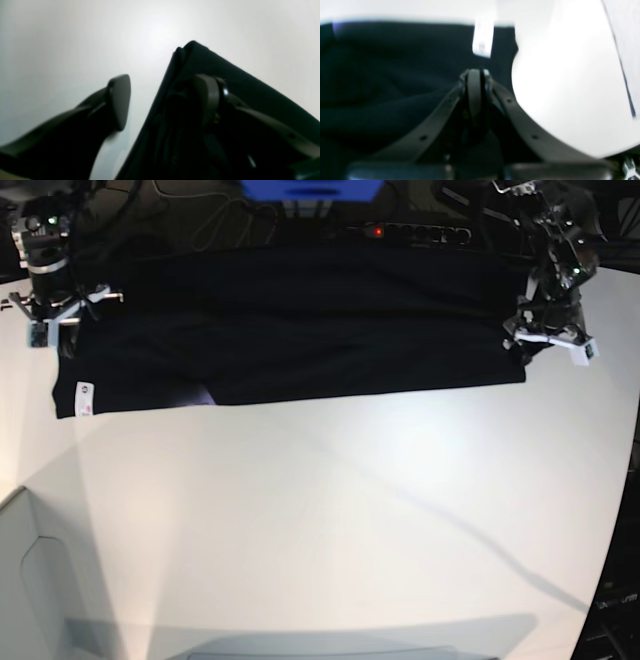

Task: Fold the T-shirt properly
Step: 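Release the shirt and raise both grippers, then adjust the right gripper's hold on the strip's end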

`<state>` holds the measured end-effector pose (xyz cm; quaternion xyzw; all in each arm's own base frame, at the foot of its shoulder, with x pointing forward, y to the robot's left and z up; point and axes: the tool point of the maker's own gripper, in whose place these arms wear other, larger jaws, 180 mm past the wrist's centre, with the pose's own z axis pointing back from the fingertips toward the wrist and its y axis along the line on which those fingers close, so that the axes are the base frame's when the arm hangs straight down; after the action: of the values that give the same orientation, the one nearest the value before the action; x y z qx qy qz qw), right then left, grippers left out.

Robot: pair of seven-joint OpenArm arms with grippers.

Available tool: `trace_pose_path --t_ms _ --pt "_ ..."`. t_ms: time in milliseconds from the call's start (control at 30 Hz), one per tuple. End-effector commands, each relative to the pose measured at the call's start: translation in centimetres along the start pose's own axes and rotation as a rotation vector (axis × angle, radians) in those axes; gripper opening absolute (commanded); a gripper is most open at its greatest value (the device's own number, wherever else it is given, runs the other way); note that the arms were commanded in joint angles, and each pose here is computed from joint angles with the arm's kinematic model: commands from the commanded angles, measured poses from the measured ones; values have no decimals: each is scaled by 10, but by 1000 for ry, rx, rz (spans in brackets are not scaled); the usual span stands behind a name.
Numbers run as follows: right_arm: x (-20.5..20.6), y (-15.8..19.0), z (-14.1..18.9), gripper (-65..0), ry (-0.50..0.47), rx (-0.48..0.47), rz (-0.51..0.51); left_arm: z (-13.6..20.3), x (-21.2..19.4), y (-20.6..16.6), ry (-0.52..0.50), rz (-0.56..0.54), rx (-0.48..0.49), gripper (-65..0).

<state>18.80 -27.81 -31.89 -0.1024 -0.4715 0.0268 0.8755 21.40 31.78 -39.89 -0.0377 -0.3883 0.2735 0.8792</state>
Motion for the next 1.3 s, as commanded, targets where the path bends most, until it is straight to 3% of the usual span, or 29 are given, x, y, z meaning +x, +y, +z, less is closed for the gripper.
trace_pose_path --t_ms 0,333,633,800,933,1100,1267 --pt "6 -1 0 -650 -27 10 7 3 13 0 -36 -10 -4 -276" --pt "-31 -14 -15 -650 66 28 -20 3 11 2 -34 -2 2 -276" --pt "-68 -19 -3 -648 163 20 -47 3 11 2 -34 -2 2 -276" --pt "-86 -25 -7 -507 206 26 -61 3 11 2 -36 -3 1 -276" --pt "-82 -30 -22 -397 185 19 -96 3 11 1 -35 -2 1 -276" --pt "-65 -36 -25 -376 139 6 -78 3 11 2 -35 -3 2 -276" --pt "-33 -58 -14 -376 60 -80 -57 6 5 5 -22 -6 10 -276"
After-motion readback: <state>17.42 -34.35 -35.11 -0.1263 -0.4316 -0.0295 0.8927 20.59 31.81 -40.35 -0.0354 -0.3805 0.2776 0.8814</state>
